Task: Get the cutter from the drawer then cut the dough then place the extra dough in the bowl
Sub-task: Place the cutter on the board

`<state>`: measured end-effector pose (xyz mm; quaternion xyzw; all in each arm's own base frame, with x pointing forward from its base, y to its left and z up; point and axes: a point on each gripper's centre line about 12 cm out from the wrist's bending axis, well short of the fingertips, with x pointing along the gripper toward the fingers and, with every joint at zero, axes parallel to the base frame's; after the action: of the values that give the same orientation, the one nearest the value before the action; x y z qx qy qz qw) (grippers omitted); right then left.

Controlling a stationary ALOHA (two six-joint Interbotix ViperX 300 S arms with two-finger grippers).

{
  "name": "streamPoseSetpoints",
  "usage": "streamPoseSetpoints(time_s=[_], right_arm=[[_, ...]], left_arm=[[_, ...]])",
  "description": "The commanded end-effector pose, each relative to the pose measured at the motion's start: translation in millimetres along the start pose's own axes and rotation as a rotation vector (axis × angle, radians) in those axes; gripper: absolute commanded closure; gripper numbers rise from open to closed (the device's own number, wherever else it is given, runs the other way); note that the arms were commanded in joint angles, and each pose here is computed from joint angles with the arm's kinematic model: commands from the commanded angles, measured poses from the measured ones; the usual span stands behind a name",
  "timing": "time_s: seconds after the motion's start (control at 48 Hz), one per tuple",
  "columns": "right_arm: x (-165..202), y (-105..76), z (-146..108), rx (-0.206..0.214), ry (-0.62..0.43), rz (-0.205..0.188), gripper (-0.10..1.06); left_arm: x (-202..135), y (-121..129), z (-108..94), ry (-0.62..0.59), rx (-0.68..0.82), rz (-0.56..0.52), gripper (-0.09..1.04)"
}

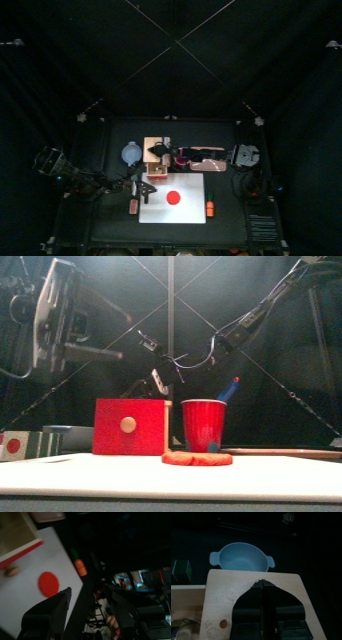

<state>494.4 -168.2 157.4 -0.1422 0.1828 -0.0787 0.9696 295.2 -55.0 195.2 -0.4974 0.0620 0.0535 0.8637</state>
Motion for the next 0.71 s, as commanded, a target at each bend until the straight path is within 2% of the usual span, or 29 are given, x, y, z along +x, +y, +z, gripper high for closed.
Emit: streamPoseSetpoints(time_s=[0.021,0.083,0.188,0.438,0.708], right_arm=[[-7,0.5,29,-0.001,-0.034,-0.008,1.01],[-9,3.3,39,-0.002,-0.032,-0.006,1.01],[-18,8.5,57,0.005,-0.028,-0.004,1.01],[-52,29.2,102,0.069,-0.015,0.019,1.01],[-77,61.8,97,0.109,0.203,0.088,1.01]], left_arm=[[-6,-34,16,-0.045,0.238,-0.219,0.05],[-10,-39,22,-0.068,0.364,-0.272,0.05],[-14,-38,31,-0.108,0.51,-0.288,0.05],[-26,-25,60,-0.26,0.812,-0.207,0.05],[-43,-19,73,-0.358,0.972,-0.137,0.05]])
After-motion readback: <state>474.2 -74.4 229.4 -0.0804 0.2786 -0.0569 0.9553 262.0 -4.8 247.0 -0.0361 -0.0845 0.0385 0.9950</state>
